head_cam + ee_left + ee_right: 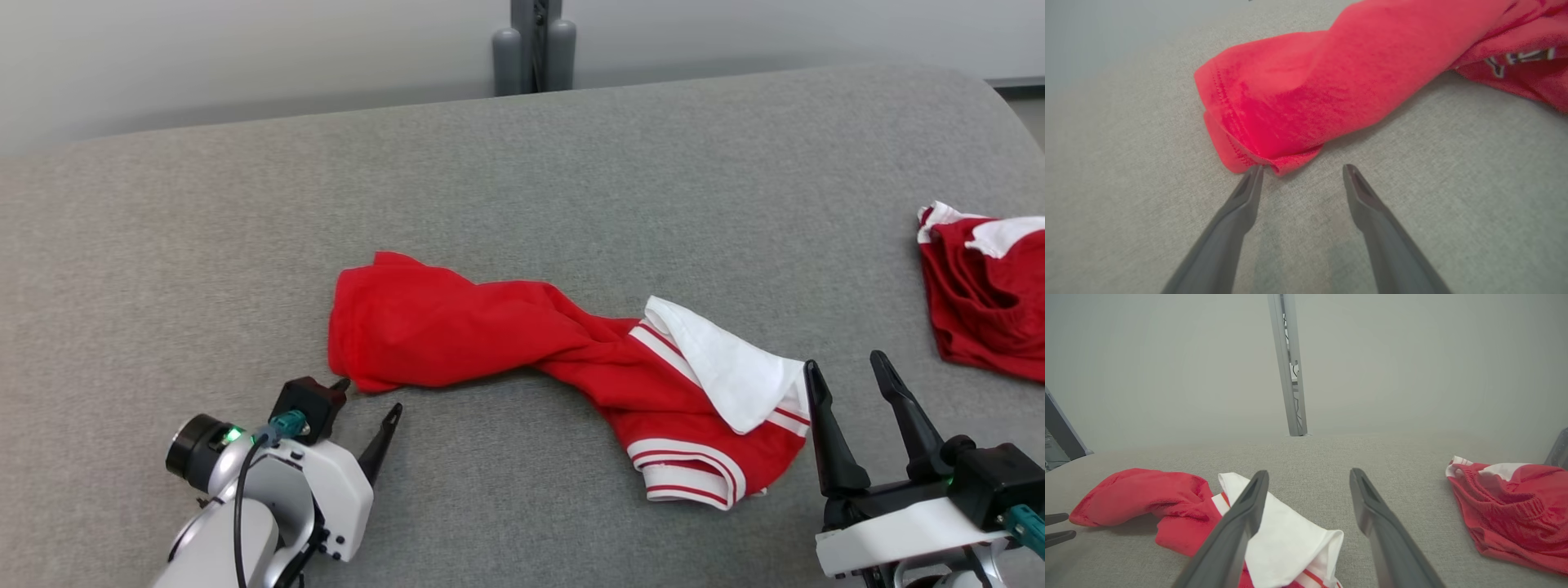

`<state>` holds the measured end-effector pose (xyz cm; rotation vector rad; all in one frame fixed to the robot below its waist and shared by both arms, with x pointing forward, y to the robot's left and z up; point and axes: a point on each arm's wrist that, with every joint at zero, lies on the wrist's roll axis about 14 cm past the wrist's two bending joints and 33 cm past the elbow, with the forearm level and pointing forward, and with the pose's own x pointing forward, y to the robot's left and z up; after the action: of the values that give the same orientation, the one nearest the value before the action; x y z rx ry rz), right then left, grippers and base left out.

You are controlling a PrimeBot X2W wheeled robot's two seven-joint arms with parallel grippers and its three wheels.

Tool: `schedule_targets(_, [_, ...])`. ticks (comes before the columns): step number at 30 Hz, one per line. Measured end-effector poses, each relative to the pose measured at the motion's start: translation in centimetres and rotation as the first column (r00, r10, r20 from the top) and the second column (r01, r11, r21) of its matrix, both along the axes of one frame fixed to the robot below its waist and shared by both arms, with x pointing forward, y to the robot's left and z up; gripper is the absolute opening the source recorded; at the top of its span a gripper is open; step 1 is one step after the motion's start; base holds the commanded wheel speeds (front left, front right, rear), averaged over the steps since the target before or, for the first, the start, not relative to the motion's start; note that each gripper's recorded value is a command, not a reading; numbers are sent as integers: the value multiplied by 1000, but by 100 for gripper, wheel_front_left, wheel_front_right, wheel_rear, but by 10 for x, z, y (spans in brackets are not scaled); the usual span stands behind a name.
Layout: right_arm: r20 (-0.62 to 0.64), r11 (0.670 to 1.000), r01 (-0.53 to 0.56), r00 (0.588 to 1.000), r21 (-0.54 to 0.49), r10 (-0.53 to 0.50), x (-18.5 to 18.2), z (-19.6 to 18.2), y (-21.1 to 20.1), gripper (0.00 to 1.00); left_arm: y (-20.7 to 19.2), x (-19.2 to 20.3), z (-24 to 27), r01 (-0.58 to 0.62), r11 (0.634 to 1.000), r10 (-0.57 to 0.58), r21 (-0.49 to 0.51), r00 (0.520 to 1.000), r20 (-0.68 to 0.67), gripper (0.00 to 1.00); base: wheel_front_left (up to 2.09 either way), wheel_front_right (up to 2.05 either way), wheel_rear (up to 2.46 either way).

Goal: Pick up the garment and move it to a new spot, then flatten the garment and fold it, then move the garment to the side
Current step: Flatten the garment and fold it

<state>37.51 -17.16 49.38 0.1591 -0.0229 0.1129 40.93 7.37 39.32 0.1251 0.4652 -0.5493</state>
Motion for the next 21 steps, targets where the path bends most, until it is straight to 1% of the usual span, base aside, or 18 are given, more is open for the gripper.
schedule_targets(4, [-5,1000,30,1000,-1,-30,-1,-3,-8,100,-4,13,-11,31,999,-30,31,999,-23,100,0,0,0])
schedule_targets(5, [-5,1000,30,1000,-1,-30,-1,-3,-8,100,-4,13,-11,31,999,-30,31,999,-23,93,0,0,0])
schedule_targets(7, [-14,999,50,999,0,-50,-2,-6,-14,100,-5,20,-18,39,999,-37,38,999,-38,0,0,0,0])
schedule_targets(12, [-19,998,67,998,2,-67,-3,-9,-18,100,-4,30,-14,45,998,-44,33,999,-14,0,0,0,0])
schedule_targets(17, [-16,997,70,997,10,-70,0,-9,-18,100,-5,33,5,54,999,-54,-3,998,45,0,0,0,0])
schedule_targets(21, [-18,998,60,998,18,-60,1,-11,-13,100,-4,22,25,77,997,-75,-32,995,73,0,0,0,0])
